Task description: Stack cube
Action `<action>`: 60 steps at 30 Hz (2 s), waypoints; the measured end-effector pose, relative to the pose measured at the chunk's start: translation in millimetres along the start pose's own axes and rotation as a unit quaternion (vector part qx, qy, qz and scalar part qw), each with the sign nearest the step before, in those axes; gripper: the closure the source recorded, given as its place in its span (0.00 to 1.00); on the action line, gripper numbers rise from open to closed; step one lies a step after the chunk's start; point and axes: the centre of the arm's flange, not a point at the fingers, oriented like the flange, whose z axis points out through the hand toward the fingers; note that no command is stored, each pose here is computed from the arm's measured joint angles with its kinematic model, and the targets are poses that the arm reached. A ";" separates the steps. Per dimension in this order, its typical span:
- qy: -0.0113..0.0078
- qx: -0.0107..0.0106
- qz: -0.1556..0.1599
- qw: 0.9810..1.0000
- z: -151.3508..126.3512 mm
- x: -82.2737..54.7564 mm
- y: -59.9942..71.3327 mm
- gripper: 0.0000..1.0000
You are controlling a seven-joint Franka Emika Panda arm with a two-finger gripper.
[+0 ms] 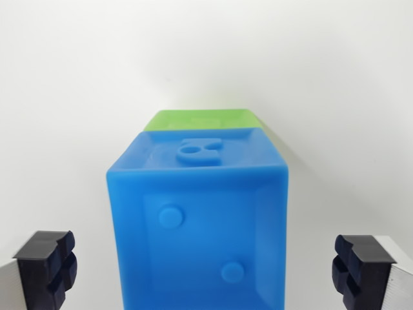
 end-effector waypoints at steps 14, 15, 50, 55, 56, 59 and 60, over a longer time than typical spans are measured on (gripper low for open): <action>0.001 0.000 0.001 1.000 -48.8 -0.8 0.6 0.00; 0.001 0.000 0.001 1.000 -53.3 -1.0 0.7 0.00; 0.002 -0.002 0.000 1.000 -200.6 -0.5 -0.4 0.00; 0.002 -0.002 0.000 1.000 -217.5 -0.4 -0.6 0.00; 0.002 -0.002 0.000 1.000 -221.0 -0.4 -0.6 0.00; 0.002 -0.002 0.000 1.000 -230.4 -0.4 -0.8 0.00; 0.002 -0.002 0.000 1.000 -233.3 -0.5 -0.8 0.00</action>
